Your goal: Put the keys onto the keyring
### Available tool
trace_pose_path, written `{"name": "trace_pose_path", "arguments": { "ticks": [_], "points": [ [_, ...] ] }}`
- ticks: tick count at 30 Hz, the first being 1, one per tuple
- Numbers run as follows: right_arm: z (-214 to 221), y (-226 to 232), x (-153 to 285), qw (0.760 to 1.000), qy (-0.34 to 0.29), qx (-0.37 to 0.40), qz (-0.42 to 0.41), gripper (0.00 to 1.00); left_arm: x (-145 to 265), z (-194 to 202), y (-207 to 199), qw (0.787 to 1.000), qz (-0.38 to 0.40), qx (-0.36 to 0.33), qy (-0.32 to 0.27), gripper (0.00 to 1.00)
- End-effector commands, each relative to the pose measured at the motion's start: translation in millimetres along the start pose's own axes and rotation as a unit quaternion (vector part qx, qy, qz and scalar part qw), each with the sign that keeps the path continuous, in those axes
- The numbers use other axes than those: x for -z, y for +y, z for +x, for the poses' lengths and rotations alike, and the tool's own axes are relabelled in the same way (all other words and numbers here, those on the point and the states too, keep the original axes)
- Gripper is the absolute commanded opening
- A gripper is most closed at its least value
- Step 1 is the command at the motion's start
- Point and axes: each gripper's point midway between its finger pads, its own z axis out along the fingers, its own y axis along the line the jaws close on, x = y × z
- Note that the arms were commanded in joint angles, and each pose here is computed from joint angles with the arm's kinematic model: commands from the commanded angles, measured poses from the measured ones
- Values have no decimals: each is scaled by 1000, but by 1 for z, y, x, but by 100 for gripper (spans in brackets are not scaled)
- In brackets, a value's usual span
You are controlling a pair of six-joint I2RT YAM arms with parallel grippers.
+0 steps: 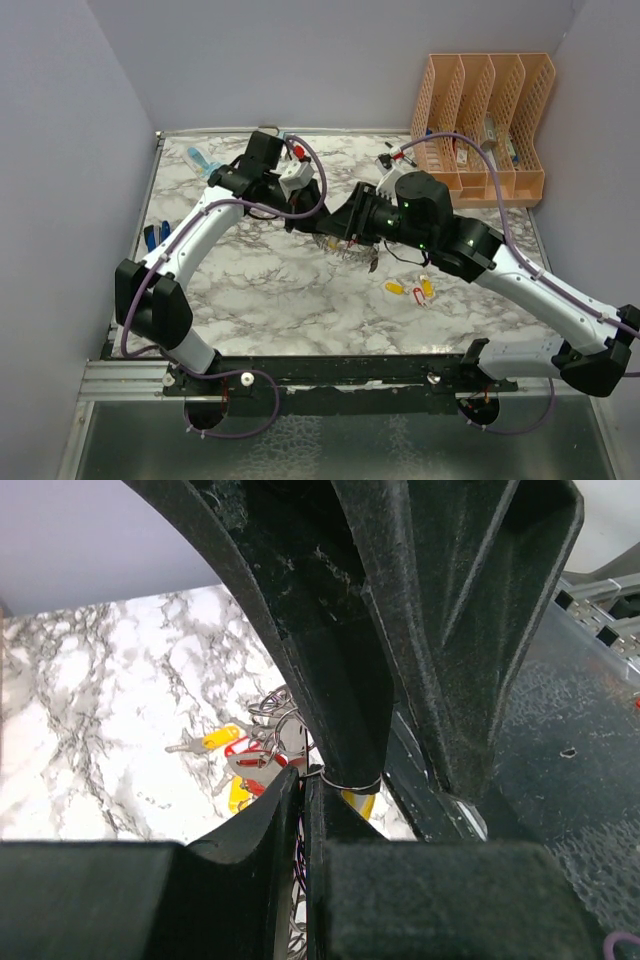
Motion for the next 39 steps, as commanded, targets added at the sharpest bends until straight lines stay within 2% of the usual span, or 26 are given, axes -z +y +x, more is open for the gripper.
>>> {"name": "trace_pose_path", "arguments": {
  "ticks": [1, 6, 14, 20, 24, 34, 39],
  "points": [
    [-8, 44, 7, 998, -13, 2, -54, 37, -6, -14, 0, 998, 30, -56, -24, 0],
    [-16, 51, 12, 999, -22, 8, -46, 38, -8, -20, -2, 996, 35, -67, -47, 0],
    [-16, 51, 12, 999, -16, 15, -23, 45, -9, -12, 8, 996, 25, -54, -64, 0],
    [-13, 48, 8, 1000, -5, 18, 2, 52, -9, -18, 2, 995, 25, -75, -65, 0],
    [-11, 48, 9, 1000, -1, 18, 11, 60, -9, -22, 2, 994, 26, -77, -65, 0],
    [20, 49, 4, 999, 52, 10, 11, 71, -9, -26, 0, 994, 27, -87, -65, 0],
    [31, 46, 8, 998, 59, -1, 19, 78, -9, -27, 1, 993, 27, -91, -66, 0]
  ]
}}
